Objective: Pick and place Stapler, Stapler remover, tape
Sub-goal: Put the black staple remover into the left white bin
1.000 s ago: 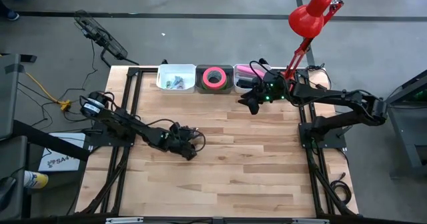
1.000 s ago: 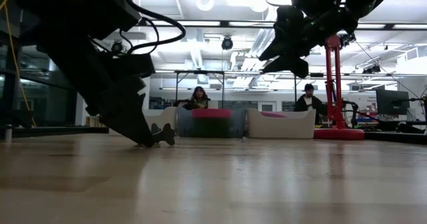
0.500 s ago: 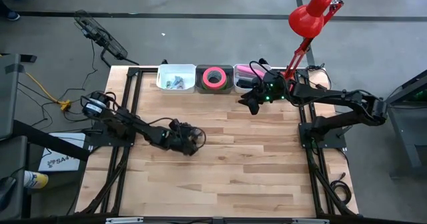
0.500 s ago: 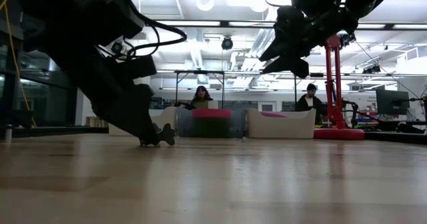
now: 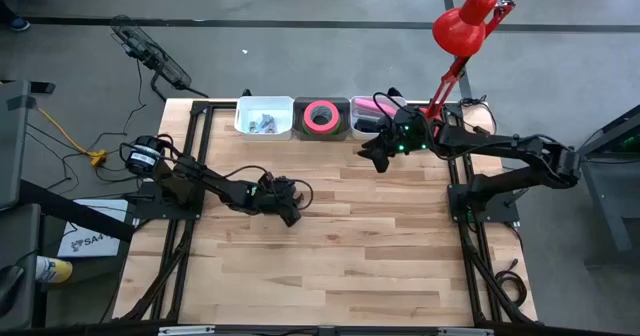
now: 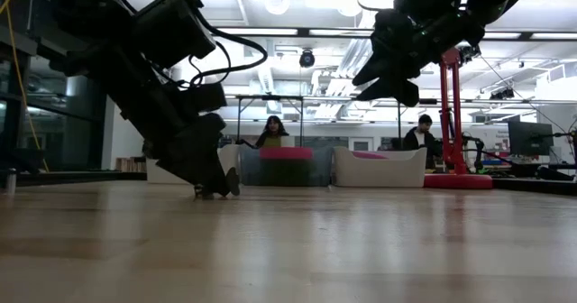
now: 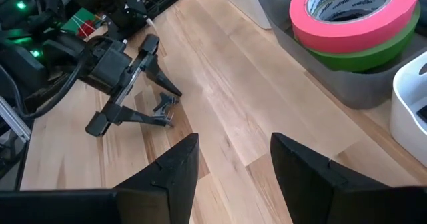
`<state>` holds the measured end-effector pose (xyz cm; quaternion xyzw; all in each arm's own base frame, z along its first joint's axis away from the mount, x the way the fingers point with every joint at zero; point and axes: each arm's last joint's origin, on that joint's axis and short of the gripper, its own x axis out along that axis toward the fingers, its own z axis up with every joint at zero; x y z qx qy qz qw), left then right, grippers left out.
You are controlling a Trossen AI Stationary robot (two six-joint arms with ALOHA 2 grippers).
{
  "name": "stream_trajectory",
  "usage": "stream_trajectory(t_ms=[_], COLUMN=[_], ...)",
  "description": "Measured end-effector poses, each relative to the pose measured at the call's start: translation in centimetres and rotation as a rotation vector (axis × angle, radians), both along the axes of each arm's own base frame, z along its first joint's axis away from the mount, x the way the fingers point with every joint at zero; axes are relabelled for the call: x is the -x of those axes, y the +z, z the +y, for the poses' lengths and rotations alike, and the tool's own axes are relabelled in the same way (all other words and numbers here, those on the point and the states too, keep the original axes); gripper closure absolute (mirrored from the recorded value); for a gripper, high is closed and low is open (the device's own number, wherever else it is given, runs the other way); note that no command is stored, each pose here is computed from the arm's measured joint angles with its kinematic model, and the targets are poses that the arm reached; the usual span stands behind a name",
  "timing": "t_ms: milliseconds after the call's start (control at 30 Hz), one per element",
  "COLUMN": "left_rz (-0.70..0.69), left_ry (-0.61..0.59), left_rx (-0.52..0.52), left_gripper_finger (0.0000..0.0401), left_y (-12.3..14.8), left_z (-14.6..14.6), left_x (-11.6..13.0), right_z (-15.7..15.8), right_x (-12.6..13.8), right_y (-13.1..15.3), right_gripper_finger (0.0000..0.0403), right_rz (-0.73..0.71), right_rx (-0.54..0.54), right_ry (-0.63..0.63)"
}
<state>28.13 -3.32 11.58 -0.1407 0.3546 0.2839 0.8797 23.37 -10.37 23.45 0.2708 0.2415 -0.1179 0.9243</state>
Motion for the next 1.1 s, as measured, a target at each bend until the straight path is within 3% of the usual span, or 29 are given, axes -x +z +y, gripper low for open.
stream_trajectory(t_ms=[167, 600, 800, 1100], left_rz=[-0.009, -0.016, -0.014, -0.043], left_ry=[0.019, 0.023, 0.006, -0.1], left_rx=[0.018, 0.051, 0.059, 0.021], left_gripper_finger=[0.0156, 0.032, 0.032, 0.032], left_y=[0.0, 0.0, 0.1, 2.4], left_z=[-0.1, -0.1, -0.2, 0.5], left_x=[0.0, 0.0, -0.2, -2.5], right_z=[0.0, 0.0, 0.0, 0.2], right_x=[0.0, 0.0, 0.0, 0.0], right_y=[-0.1, -0.1, -0.1, -0.1], right_gripper_finger=[0.0226, 0.0226, 0.0226, 0.0226], right_rz=[0.008, 0.008, 0.008, 0.019], right_rx=[-0.004, -0.003, 0.008, 0.176], right_ry=[0.0, 0.0, 0.008, 0.134])
